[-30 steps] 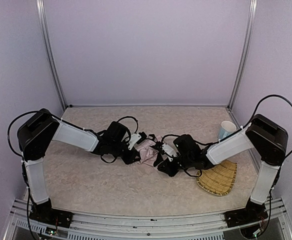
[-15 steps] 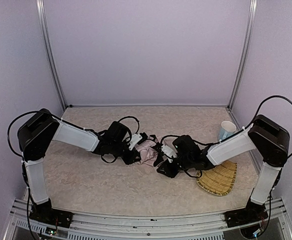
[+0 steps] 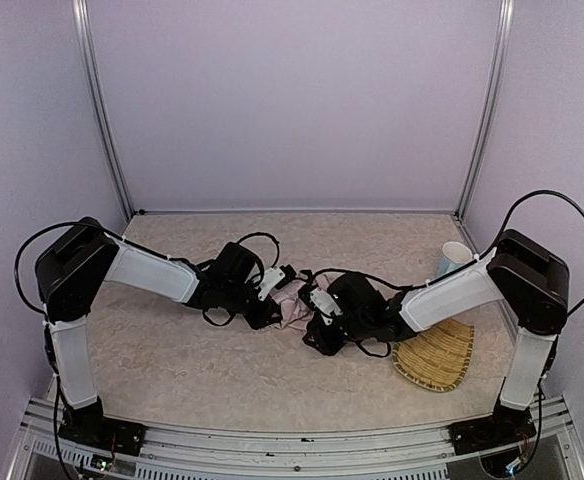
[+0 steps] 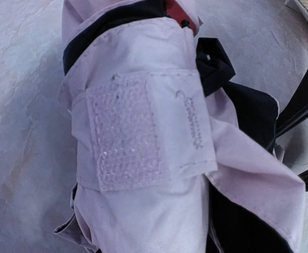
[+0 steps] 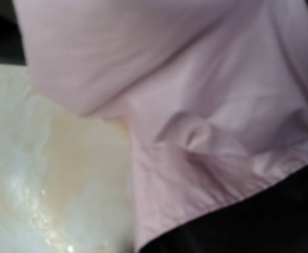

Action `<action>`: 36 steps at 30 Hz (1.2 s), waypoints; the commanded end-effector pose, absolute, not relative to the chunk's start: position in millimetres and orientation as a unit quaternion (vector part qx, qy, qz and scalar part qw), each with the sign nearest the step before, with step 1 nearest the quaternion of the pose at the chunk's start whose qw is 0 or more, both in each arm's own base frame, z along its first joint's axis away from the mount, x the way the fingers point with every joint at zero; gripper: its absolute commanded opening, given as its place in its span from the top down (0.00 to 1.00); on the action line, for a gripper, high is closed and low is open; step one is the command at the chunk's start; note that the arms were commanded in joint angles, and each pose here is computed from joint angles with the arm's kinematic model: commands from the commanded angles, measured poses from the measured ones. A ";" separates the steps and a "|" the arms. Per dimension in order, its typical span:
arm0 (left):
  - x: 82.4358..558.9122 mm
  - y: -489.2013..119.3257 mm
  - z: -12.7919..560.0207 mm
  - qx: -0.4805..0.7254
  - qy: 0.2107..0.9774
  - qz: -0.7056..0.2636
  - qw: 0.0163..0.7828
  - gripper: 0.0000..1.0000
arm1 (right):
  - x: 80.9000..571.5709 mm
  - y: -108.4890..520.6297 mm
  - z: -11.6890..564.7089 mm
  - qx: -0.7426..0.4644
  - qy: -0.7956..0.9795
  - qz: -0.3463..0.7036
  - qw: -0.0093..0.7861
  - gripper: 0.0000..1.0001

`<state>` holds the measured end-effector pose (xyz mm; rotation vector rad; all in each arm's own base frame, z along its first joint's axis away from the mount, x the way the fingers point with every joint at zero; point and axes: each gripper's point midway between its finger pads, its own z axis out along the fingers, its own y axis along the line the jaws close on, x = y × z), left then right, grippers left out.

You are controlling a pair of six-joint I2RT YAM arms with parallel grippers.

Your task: Put away the umbrella

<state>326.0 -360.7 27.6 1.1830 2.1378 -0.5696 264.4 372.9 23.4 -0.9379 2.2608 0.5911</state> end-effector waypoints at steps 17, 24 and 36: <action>345.2 -341.5 28.7 0.391 0.839 -0.205 0.318 1.00 | 241.3 321.2 -33.2 -0.335 0.903 0.131 0.236 1.00; 372.1 -315.8 40.2 0.334 0.856 -0.174 0.354 1.00 | 220.9 330.1 -26.1 -0.365 0.883 0.191 0.224 1.00; 354.4 -325.1 12.9 0.419 0.839 -0.074 0.338 1.00 | 184.3 379.5 64.5 -0.452 0.750 0.427 0.226 1.00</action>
